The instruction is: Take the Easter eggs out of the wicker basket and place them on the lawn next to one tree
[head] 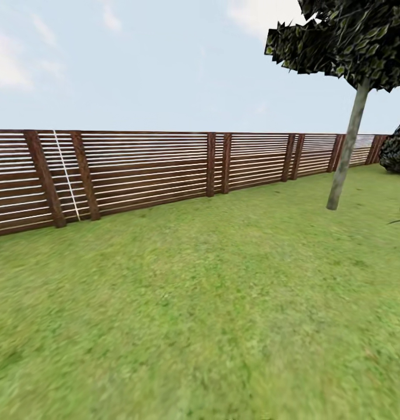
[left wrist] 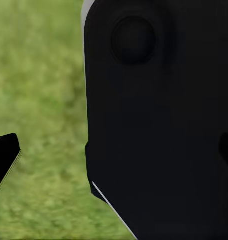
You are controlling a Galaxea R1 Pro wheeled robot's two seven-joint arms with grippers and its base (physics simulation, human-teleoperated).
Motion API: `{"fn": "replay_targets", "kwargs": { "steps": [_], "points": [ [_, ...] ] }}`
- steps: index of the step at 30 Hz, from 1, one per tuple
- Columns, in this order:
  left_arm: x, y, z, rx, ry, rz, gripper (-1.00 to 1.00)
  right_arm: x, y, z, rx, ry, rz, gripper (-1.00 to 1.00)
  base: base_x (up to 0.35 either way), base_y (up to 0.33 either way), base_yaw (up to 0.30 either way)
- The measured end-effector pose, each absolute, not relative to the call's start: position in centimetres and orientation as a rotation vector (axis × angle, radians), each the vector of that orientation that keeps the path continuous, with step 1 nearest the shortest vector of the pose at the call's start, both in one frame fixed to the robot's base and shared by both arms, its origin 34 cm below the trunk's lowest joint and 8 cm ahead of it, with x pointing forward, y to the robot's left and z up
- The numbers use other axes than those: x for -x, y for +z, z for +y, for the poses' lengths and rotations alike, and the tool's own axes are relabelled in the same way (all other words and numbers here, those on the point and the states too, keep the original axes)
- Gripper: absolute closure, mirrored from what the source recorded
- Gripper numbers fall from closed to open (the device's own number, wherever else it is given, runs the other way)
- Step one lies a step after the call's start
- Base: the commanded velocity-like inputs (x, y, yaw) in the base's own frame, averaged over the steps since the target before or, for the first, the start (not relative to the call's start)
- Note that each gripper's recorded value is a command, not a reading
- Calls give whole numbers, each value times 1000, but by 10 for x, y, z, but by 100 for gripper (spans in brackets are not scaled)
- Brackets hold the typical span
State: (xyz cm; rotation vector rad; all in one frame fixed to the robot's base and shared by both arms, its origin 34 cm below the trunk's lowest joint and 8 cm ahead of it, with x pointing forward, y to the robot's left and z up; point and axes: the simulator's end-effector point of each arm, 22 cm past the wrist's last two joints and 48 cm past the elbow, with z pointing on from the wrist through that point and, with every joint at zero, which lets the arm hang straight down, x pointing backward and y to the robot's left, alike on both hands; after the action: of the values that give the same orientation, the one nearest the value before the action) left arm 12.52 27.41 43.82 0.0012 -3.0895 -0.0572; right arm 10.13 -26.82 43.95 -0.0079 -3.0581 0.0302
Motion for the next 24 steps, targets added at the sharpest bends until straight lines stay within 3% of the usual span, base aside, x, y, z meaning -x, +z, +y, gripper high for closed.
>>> {"fn": "replay_targets", "kwargs": {
  "steps": [24],
  "points": [
    [-123,438,274,-1,-57,-3083,-100,-99,440,-268,3,28,-3052,-100,0,0,-277]
  ]
}}
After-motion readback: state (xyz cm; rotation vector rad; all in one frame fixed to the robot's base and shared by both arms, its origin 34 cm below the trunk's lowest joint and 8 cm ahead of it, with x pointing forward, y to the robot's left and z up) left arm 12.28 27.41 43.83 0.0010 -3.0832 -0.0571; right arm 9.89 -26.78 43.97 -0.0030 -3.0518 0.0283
